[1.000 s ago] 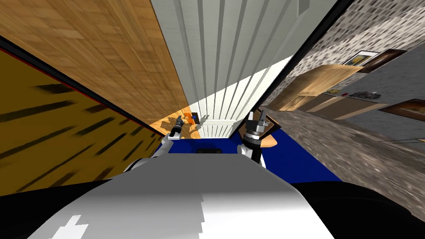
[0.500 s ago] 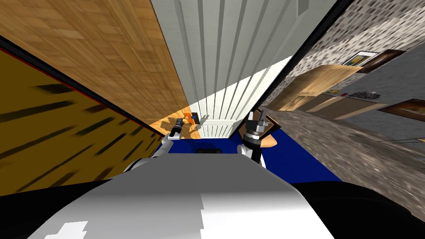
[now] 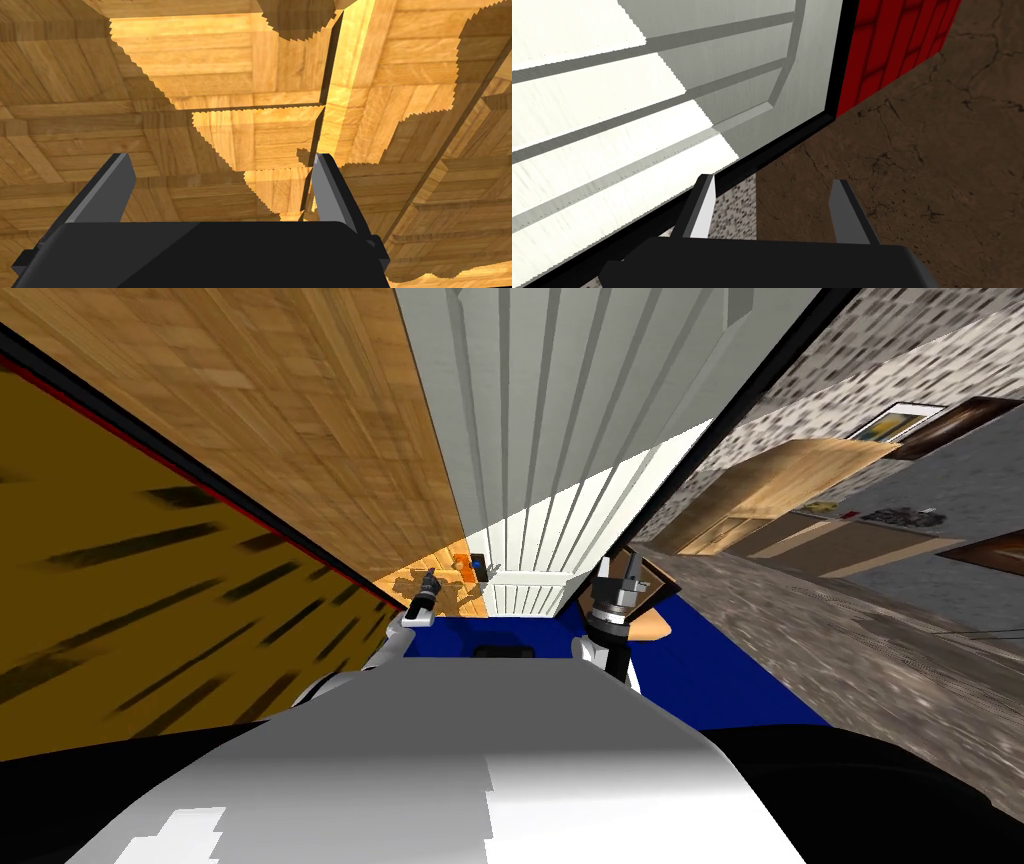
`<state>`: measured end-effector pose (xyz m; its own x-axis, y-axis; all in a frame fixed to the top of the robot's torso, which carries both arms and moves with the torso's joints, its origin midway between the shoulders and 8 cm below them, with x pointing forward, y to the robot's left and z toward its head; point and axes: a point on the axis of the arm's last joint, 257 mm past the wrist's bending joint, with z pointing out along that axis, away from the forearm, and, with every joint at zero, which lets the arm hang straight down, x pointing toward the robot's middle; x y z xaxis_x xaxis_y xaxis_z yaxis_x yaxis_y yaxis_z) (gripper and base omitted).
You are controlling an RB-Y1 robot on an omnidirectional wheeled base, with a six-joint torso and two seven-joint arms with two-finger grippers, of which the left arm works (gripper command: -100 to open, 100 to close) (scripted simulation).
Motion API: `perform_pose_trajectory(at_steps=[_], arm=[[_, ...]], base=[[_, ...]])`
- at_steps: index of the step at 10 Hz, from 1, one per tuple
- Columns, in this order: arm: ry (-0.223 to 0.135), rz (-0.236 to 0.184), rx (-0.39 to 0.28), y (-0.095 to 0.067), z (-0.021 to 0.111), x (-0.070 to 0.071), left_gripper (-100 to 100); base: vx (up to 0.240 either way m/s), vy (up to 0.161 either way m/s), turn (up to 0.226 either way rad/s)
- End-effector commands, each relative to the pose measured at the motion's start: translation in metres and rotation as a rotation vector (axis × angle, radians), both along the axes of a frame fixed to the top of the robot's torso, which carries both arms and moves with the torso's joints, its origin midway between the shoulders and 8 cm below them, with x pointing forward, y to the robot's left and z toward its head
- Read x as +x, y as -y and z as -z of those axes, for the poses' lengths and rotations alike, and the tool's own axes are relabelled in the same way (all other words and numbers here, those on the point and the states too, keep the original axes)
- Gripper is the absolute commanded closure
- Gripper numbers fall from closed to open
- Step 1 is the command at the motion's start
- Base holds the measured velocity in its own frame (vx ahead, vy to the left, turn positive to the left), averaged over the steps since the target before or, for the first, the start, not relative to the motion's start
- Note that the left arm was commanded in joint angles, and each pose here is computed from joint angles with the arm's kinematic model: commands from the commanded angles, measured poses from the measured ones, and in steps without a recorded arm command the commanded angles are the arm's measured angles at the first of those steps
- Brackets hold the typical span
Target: Pull the door open
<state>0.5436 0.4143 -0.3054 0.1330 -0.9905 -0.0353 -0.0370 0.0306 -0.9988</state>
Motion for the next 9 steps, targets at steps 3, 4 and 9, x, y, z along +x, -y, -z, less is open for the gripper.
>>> perform_pose_trajectory(at_steps=[3, 4, 9], arm=[[0.01, 0.037, -0.014, 0.02, -0.001, 0.002, -100], [0.019, 0.058, -0.021, 0.032, -0.003, 0.005, -100], [-0.018, -0.015, 0.004, -0.016, 0.01, -0.015, -100]], base=[[-0.182, -0.012, -0.047], [-0.201, -0.07, -0.112], [-0.066, 0.022, 0.066]])
